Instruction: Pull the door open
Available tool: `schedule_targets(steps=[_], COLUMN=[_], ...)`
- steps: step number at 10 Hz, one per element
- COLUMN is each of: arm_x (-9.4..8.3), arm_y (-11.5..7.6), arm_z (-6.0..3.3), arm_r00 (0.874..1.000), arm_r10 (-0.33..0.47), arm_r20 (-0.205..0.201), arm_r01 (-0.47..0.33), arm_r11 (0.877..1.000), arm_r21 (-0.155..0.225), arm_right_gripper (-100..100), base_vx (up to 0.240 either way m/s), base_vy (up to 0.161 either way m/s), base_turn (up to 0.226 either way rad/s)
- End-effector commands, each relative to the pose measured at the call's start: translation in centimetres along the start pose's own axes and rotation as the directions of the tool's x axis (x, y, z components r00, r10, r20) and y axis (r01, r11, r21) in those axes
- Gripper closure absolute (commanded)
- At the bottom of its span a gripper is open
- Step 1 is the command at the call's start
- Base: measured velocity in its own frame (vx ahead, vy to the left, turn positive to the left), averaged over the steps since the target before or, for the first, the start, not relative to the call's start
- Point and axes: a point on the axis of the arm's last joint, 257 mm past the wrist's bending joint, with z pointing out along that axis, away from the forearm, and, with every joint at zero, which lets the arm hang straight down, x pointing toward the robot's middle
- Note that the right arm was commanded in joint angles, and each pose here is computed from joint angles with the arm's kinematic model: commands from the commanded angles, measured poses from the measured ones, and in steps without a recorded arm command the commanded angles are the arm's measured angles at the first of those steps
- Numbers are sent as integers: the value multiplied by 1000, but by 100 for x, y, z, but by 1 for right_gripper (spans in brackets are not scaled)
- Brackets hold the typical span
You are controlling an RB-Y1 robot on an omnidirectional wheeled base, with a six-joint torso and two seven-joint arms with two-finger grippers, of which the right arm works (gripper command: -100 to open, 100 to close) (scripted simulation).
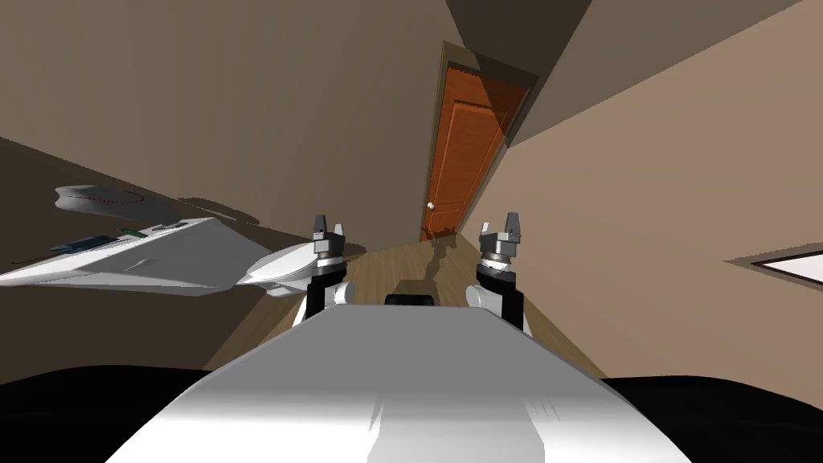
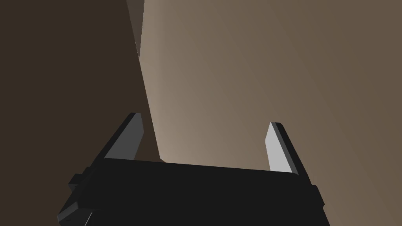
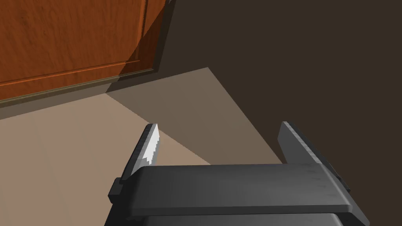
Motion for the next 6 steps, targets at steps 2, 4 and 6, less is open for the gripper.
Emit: schedule_targets(steps=[2,4,6], arm_x=[35,63,88], arm_y=[-148,-282,-422], arm_z=[-19,-38,-60], arm_r00=[999,996,990], arm_r10=[-45,-86,-128], arm_r20=[-18,-35,-52], arm_r01=[45,87,130], arm_r11=[999,996,991], arm_r21=[15,27,38], arm_right_gripper=[-100,-100,-100], base_vx=[71,121,118], base_vy=[-12,-9,-23], base_turn=[15,19,16])
